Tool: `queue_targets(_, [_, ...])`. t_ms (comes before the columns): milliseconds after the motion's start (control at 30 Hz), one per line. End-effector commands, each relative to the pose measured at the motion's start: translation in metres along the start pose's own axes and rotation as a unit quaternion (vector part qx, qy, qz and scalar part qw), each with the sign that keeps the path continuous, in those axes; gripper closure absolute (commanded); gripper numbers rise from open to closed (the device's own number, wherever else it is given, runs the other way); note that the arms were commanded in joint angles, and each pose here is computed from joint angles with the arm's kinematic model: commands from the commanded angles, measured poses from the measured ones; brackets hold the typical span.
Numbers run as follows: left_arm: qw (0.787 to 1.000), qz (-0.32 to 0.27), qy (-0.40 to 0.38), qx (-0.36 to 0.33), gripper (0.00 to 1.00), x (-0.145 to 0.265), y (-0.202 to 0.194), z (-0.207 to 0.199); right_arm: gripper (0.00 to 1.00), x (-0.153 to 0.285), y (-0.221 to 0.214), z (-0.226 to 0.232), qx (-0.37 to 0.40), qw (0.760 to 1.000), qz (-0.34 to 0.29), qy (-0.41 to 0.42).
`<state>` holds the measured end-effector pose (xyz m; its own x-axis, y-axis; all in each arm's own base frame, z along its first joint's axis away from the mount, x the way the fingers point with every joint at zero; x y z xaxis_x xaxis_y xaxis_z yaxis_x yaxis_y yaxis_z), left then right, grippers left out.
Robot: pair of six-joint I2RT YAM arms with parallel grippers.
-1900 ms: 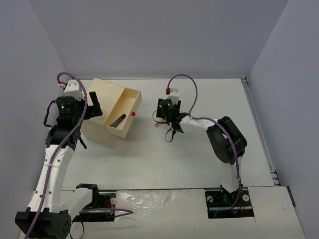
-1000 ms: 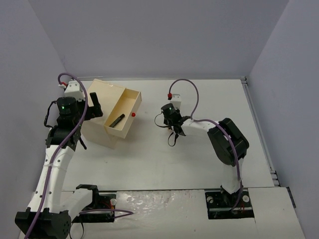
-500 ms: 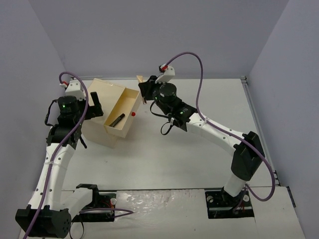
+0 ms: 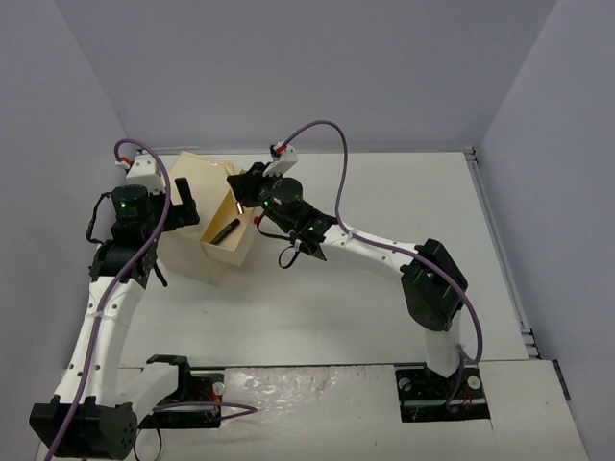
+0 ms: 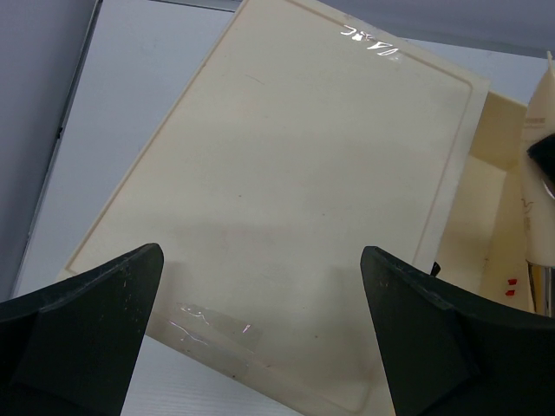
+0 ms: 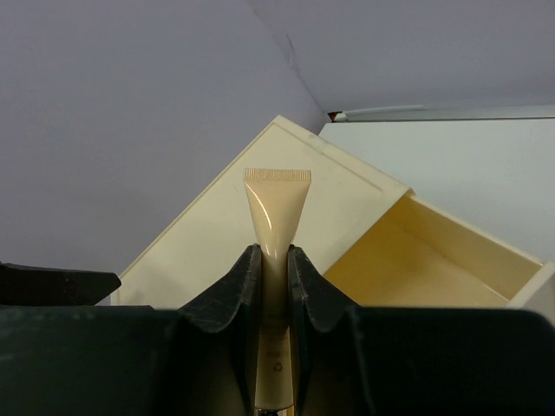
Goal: Organize the makeup
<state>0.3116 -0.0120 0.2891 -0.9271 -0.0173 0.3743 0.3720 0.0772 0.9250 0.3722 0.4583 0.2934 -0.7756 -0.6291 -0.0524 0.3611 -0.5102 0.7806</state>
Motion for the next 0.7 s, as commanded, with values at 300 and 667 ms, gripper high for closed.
queue_targets(300, [0.999, -0.045, -0.007, 0.007, 0.03, 0.006, 0.028, -0.003, 0.83, 0.013, 0.042, 0.017, -0.003, 0.994, -0.111, -0.016])
queue_targets(667, [0.999, -0.043, -0.006, 0.006, 0.03, 0.004, 0.028, -0.002, 0.52, 0.035, 0.055, 0.022, 0.088, 0.991, -0.102, -0.018])
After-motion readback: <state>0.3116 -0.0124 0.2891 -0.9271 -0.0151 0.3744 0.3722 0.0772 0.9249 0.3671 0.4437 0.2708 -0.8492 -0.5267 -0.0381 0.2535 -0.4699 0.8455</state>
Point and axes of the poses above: each gripper's point midway between its finger pads, its own x axis back along the fingers, its own z axis along the line the jaws close on, y = z × x, the point moved 2 cm from there along x, back along the fingers, and after that the axes turned 3 degrees about -x, right-handed, at the moved point
